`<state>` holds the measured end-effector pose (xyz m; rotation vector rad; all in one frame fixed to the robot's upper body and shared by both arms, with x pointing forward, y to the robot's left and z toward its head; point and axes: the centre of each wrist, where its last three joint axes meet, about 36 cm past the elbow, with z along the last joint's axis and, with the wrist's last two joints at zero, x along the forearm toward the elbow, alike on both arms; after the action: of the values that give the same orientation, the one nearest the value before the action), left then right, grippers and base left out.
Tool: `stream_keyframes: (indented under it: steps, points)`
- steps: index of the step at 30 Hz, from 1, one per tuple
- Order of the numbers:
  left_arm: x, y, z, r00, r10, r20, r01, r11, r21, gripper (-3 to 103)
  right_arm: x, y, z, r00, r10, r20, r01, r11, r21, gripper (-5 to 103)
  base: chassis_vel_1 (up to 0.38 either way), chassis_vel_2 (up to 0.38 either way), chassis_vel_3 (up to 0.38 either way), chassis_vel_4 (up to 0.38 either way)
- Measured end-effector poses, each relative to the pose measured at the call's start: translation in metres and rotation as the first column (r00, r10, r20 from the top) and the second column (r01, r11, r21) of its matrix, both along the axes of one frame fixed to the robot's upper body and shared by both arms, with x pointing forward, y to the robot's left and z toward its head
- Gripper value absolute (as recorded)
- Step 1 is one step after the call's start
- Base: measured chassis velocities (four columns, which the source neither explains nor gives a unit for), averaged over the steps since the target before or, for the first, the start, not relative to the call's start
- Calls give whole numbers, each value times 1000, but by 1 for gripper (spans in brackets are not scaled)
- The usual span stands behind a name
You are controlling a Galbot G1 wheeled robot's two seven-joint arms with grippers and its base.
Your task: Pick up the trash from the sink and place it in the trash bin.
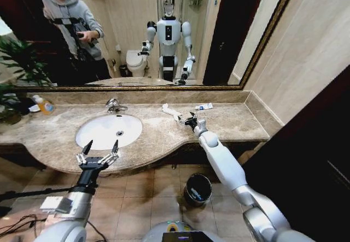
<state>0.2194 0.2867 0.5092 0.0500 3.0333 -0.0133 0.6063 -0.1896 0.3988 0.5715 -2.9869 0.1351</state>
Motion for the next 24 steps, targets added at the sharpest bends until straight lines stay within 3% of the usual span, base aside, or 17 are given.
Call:
stream_keyframes:
  steps: [14, 16, 18, 20, 21, 24]
  points:
    - [0, 0, 0, 1000, 0, 0, 0, 1000, 0, 100, 31, 18, -6, 1000, 13, -19, -12, 1000, 28, 92, 0, 0, 0, 0]
    - [0, 0, 0, 1000, 0, 0, 0, 1000, 0, 100, 33, 17, -10, 1000, 15, -22, -15, 1000, 22, 81, 0, 0, 0, 0]
    - [0, 0, 0, 1000, 0, 0, 0, 1000, 0, 100, 33, 17, -11, 1000, 16, -21, -16, 1000, 22, 81, 0, 0, 0, 0]
    - [0, 0, 0, 1000, 0, 0, 0, 1000, 0, 100, 33, 17, -11, 1000, 19, -19, -19, 1000, 21, 77, 0, 0, 0, 0]
    - [0, 0, 0, 1000, 0, 0, 0, 1000, 0, 100, 32, 16, -12, 1000, 22, -17, -21, 1000, 21, 68, 0, 0, 0, 0]
    - [0, 0, 0, 1000, 0, 0, 0, 1000, 0, 100, 31, 14, -12, 1000, 27, -5, -27, 1000, 16, 64, 0, 0, 0, 0]
